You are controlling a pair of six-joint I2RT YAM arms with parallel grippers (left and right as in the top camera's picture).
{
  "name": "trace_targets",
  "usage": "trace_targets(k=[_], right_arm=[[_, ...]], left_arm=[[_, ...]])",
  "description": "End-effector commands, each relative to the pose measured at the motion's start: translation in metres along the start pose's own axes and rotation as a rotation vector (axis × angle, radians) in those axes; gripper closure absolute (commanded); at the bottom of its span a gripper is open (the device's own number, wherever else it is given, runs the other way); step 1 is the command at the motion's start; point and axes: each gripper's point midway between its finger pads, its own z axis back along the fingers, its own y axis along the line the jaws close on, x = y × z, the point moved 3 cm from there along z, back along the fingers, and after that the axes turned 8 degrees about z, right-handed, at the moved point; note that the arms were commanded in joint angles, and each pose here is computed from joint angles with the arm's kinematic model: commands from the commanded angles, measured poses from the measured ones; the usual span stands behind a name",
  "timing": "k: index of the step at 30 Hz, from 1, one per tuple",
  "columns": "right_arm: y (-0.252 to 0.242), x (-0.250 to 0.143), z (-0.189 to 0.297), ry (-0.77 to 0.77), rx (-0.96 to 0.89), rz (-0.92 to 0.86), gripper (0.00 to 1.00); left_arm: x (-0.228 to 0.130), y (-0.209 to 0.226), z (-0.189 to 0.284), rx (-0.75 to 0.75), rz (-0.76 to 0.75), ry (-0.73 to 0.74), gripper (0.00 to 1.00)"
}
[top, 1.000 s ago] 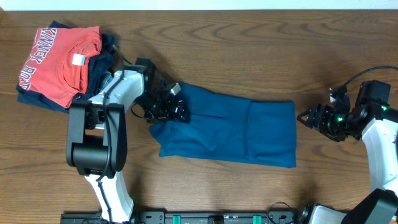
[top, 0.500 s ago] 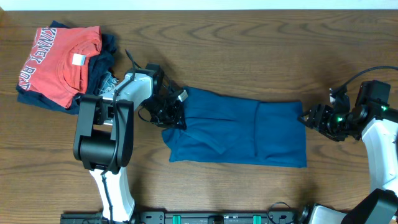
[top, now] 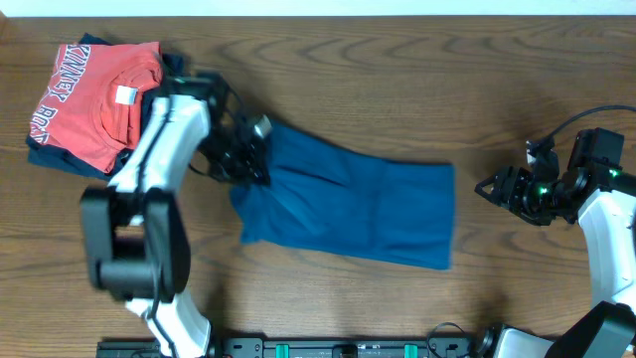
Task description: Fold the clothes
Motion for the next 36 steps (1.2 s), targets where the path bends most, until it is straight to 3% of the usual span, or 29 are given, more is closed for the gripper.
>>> trace_targets(k=[1, 6, 19, 25, 33, 36], right_arm=[[0.001, 0.000, -0.001, 0.001, 0.023, 0.007, 0.36], [0.001, 0.000, -0.001, -0.001, 0.023, 0.008, 0.36], [0.005, 0.000, 0.000, -0.004, 0.045, 0.009, 0.36], [0.005, 0.000, 0.000, -0.004, 0.045, 0.009, 0.36], [0.005, 0.001, 0.000, -0.004, 0.045, 0.010, 0.36], [0.005, 0.001, 0.000, -0.004, 0.046, 0.010, 0.36]], left_arm=[[-0.001, -0.009, 0.044, 0.091, -0.034, -0.124, 0.94], [-0.005, -0.031, 0.063, 0.084, -0.047, -0.206, 0.94], [-0.010, -0.112, 0.020, 0.062, -0.150, -0.203, 0.94], [-0.014, -0.127, -0.013, 0.192, -0.193, -0.222, 0.92], [-0.010, -0.158, -0.073, 0.182, -0.257, -0.180, 0.83], [-0.012, -0.164, -0.095, 0.185, -0.254, -0.152, 0.71]])
